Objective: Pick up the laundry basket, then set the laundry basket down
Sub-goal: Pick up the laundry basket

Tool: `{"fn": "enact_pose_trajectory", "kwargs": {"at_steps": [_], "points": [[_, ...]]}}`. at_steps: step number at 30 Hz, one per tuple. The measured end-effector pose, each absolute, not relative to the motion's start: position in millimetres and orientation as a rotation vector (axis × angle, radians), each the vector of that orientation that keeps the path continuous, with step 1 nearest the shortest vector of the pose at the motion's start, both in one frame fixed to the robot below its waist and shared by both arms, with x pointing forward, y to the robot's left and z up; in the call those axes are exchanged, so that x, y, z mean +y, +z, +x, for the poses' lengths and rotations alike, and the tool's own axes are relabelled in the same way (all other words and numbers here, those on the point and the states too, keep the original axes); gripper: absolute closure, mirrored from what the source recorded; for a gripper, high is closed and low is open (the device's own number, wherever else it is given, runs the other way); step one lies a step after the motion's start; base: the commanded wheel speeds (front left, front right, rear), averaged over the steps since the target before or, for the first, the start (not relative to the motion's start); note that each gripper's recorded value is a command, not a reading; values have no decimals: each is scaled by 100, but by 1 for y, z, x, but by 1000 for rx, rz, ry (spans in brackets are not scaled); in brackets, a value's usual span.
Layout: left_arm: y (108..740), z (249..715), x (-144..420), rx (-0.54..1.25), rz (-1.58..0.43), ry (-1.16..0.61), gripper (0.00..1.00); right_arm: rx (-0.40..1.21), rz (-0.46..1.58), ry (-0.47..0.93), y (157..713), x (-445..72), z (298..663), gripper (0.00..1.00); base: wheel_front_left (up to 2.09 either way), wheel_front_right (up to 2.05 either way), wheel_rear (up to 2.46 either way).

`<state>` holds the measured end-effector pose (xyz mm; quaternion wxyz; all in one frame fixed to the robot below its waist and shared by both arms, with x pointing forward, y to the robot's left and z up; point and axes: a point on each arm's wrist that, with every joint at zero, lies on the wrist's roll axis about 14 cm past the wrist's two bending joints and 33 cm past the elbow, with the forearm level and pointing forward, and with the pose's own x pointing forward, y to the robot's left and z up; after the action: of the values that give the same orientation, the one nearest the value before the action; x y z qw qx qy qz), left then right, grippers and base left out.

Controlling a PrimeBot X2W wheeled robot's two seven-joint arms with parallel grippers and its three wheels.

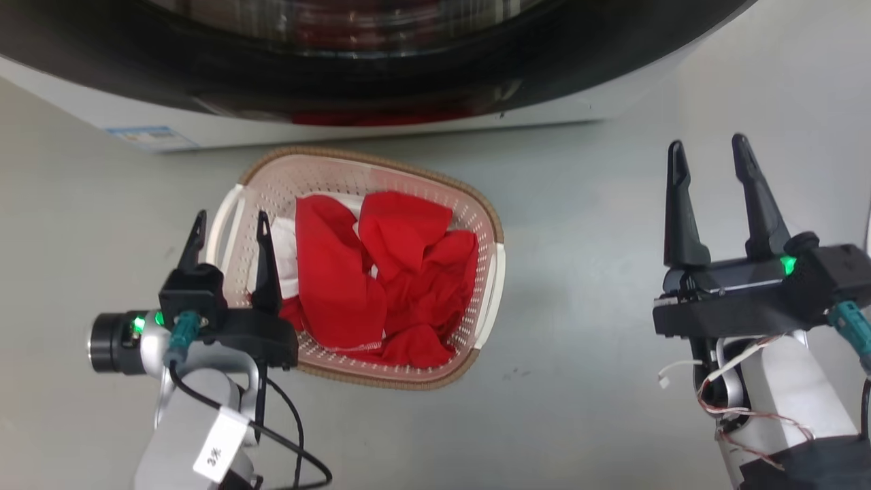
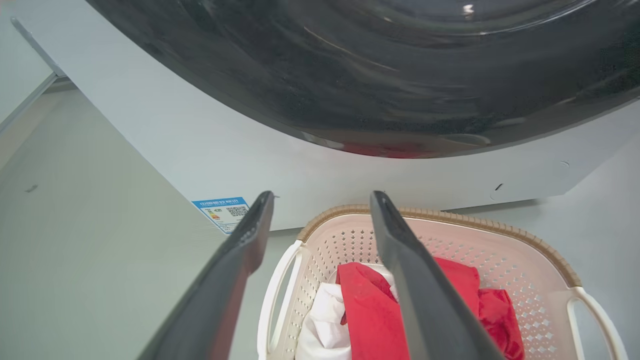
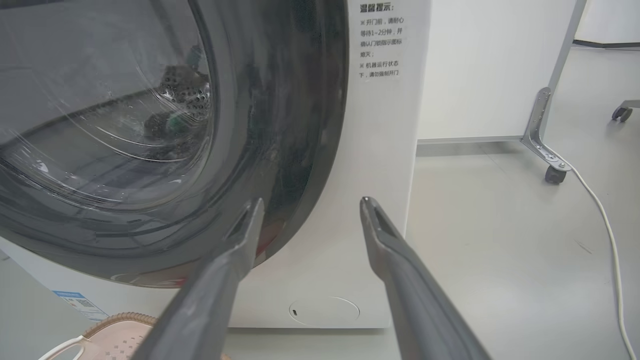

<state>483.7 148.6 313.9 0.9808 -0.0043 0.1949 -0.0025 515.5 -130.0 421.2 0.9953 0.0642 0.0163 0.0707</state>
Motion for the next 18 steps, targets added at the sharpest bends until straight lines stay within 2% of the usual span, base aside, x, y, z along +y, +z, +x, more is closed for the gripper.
{"fn": "enact_pose_trajectory", "kwargs": {"at_steps": [18], "points": [[213, 499, 171, 580, 23, 45, 0, 138, 153, 134, 338, -131, 545, 0, 0, 0, 0]]}}
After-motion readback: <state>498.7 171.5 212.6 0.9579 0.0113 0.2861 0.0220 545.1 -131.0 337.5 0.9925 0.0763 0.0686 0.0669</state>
